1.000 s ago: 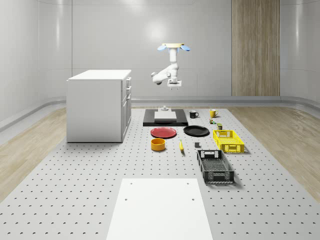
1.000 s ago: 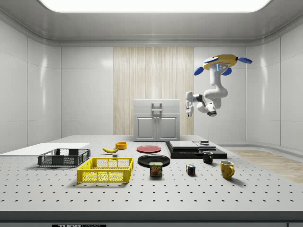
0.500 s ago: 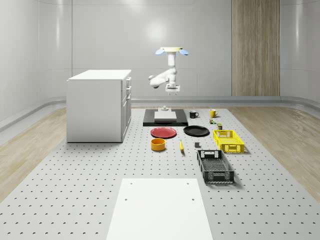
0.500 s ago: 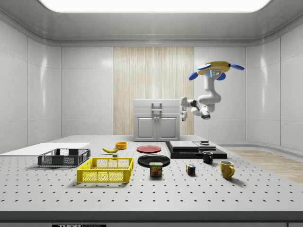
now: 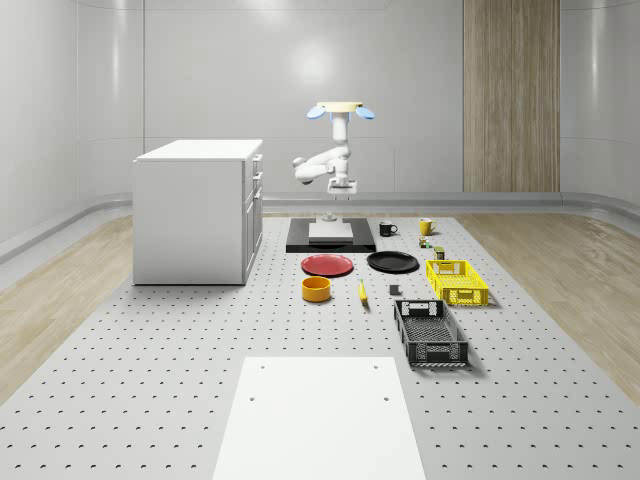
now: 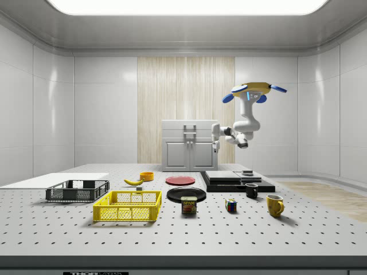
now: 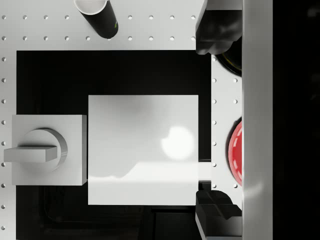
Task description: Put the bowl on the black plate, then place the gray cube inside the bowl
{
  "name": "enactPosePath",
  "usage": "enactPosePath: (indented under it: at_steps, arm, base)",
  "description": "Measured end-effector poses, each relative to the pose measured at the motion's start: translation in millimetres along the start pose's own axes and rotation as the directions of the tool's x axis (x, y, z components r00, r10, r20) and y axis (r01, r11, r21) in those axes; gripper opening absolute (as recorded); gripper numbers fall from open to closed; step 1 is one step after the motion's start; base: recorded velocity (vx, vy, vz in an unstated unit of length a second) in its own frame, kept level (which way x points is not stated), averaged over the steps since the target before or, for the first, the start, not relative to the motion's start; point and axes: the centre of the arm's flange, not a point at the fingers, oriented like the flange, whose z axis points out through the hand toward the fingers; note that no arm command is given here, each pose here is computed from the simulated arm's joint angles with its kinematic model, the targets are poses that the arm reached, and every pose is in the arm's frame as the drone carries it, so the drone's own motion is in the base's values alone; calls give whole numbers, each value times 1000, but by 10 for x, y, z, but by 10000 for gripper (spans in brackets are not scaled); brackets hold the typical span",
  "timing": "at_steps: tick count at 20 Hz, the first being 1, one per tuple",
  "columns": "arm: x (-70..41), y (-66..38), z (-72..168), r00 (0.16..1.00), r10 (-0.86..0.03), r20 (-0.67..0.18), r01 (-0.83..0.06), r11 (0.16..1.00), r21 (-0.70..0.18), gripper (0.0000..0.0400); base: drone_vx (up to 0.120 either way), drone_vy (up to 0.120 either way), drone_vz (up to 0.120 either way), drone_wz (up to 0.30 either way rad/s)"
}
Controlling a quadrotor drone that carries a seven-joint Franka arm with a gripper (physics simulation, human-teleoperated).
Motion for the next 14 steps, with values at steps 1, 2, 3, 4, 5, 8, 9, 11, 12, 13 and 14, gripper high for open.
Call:
enactPosePath:
  at_steps: [1,2,3,4,5,8,9,11,12,13,14]
  arm:
    - [0,0,0,1000,0,0,0,1000,0,400]
    - [0,0,0,1000,0,0,0,1000,0,400]
    - [0,0,0,1000,0,0,0,1000,0,400]
    - [0,0,0,1000,0,0,0,1000,0,400]
    - [0,0,0,1000,0,0,0,1000,0,400]
    - [0,0,0,1000,0,0,0,1000,0,400]
    - [0,0,0,1000,0,0,0,1000,0,400]
    - [0,0,0,1000,0,0,0,1000,0,400]
    - [0,0,0,1000,0,0,0,1000,0,400]
    - [0,0,0,1000,0,0,0,1000,0,400]
    - [0,0,0,1000,0,0,0,1000,0,400]
  base:
    - [120,0,-120,0]
    - [120,0,-120,0]
    - [120,0,-120,0]
    - [120,0,0,0]
    - [120,0,0,0]
    - [120,-40,0,0]
    - [120,-80,0,0]
    - [120,0,-60,0]
    - [120,0,-120,0]
    - [120,0,-120,0]
    - [120,0,-120,0]
